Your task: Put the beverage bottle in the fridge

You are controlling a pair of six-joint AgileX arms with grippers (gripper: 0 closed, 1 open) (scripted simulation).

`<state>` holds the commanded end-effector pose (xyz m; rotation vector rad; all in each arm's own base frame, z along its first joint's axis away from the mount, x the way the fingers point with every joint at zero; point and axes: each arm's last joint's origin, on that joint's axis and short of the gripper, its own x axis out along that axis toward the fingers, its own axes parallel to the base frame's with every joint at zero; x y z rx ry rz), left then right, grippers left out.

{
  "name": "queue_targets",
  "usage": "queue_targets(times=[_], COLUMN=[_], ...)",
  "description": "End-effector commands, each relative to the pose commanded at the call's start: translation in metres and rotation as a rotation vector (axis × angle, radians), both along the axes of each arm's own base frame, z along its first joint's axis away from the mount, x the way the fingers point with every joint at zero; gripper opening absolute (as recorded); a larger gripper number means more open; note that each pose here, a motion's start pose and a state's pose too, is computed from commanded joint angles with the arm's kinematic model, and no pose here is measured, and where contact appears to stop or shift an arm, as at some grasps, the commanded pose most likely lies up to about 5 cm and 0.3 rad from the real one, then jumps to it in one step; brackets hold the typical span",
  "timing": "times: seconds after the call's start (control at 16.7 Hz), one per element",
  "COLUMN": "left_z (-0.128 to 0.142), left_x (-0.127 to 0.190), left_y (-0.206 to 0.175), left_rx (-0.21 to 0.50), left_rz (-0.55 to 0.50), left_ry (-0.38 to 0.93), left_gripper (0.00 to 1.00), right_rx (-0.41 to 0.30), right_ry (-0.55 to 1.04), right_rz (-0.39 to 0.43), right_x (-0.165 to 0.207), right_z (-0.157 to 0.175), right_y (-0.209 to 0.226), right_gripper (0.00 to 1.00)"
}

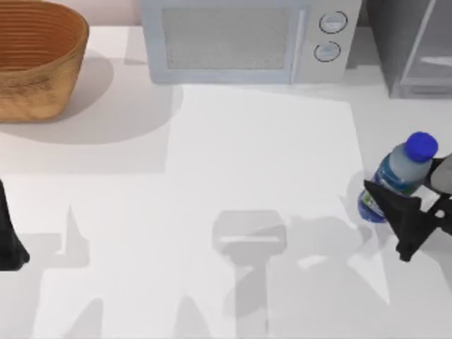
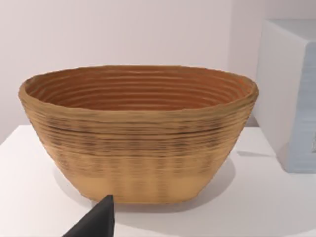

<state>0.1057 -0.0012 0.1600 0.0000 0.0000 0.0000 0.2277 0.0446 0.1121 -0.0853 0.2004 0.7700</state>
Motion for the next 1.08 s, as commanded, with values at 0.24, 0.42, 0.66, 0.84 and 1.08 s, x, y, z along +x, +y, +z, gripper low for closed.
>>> queue_targets(times=[0.24,0.42,0.66,0.84,1.08], left_z=[0.000,0.000,0.000,0.000,0.000], left_x=[0.000,0.000,0.000,0.000,0.000], left_y=[0.000,0.000,0.000,0.000,0.000], left_rx=[0.000,0.000,0.000,0.000,0.000], left_rz=[0.000,0.000,0.000,0.000,0.000], left_ry=[0.000,0.000,0.000,0.000,0.000], left_gripper=[1.00,1.00,1.00,1.00,1.00], right_rx=[0.002,0.004,0.010,0.017,0.034], right_ry=[-0.009,-0.041,-0.089,-0.115,-0.146], right_rz=[-0.007,-0.055,-0.186,-0.319,-0.504], right_x=[0.000,-0.007,-0.029,-0.054,-0.087], right_z=[0.004,0.020,0.046,0.058,0.060], right_y=[0.001,-0.002,-0.012,-0.022,-0.033], right_gripper=[0.01,0.01,0.01,0.01,0.01])
